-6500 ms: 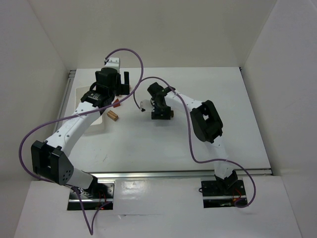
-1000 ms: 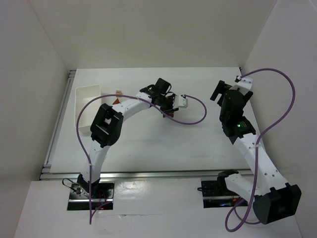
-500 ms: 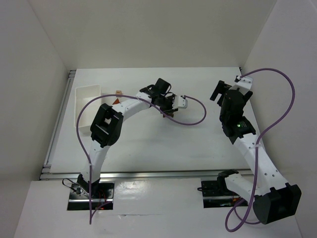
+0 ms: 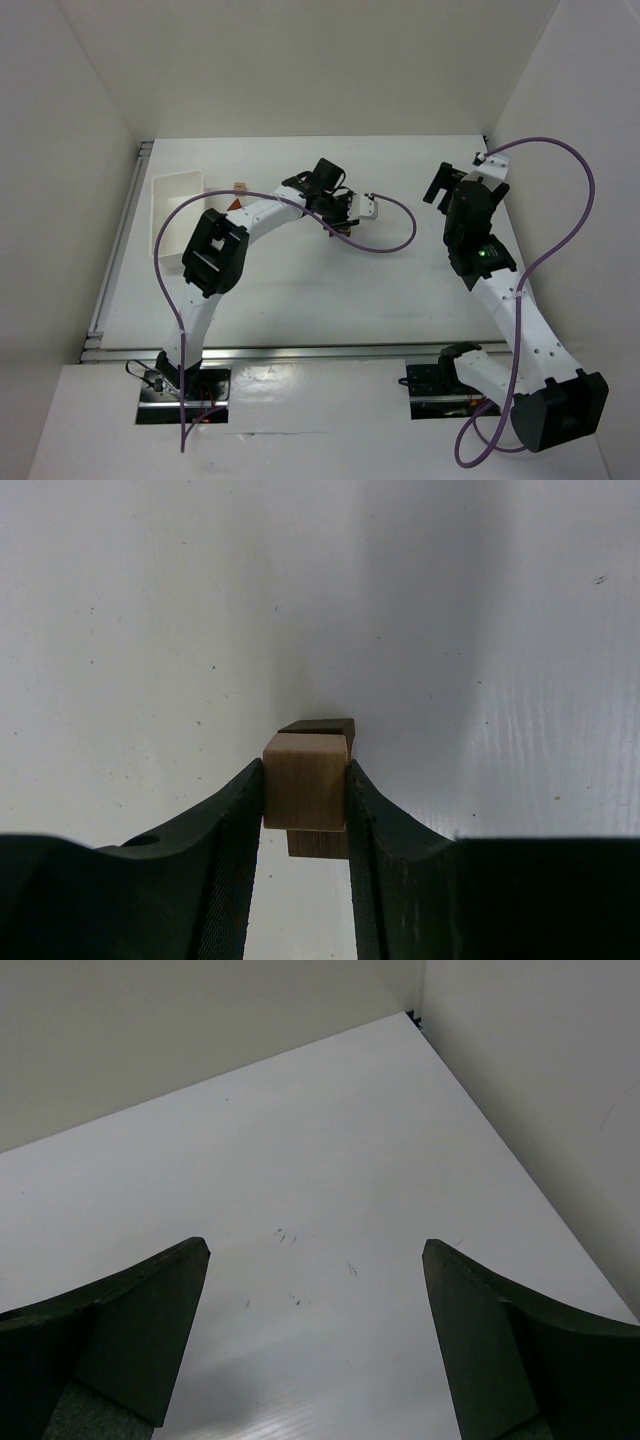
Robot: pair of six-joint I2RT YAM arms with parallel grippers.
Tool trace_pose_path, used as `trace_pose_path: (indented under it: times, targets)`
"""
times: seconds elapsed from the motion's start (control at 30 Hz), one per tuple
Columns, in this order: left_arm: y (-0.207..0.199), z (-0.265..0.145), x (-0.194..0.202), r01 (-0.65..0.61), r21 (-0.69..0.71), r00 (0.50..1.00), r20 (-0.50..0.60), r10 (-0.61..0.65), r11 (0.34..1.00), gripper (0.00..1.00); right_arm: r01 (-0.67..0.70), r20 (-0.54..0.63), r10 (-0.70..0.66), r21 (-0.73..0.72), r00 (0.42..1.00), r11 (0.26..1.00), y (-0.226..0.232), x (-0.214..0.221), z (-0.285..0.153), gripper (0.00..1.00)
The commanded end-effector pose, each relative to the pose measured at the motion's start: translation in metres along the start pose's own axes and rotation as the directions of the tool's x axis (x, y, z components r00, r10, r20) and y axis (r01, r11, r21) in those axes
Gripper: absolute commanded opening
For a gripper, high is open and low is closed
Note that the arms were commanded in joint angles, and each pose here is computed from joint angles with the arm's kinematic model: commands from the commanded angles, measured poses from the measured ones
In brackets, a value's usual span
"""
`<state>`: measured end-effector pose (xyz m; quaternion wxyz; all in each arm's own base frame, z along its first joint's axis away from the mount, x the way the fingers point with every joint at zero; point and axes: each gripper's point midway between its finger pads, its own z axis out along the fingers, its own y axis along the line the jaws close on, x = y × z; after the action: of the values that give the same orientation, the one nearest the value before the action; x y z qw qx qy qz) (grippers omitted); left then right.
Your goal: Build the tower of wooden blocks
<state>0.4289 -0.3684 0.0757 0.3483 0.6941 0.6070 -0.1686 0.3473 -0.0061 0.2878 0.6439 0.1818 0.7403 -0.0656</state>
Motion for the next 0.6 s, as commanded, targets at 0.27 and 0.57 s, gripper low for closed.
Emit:
trace_pose_path:
  times: [0.27, 0.57]
  targets:
    - [0.0003, 0.0047, 0.0023, 0.013, 0.000, 1.000, 0.014, -0.013, 1.000, 0.05, -0.022, 0.046, 0.022, -0.005, 0.999, 1.000, 0.0006, -0.0137, -0.0004, 0.96]
    - [-0.0003, 0.0046, 0.0025, 0.023, 0.001, 1.000, 0.013, -0.023, 1.000, 0.32, -0.012, 0.042, 0.013, -0.022, 0.999, 1.000, 0.0033, -0.0108, 0.0001, 0.96]
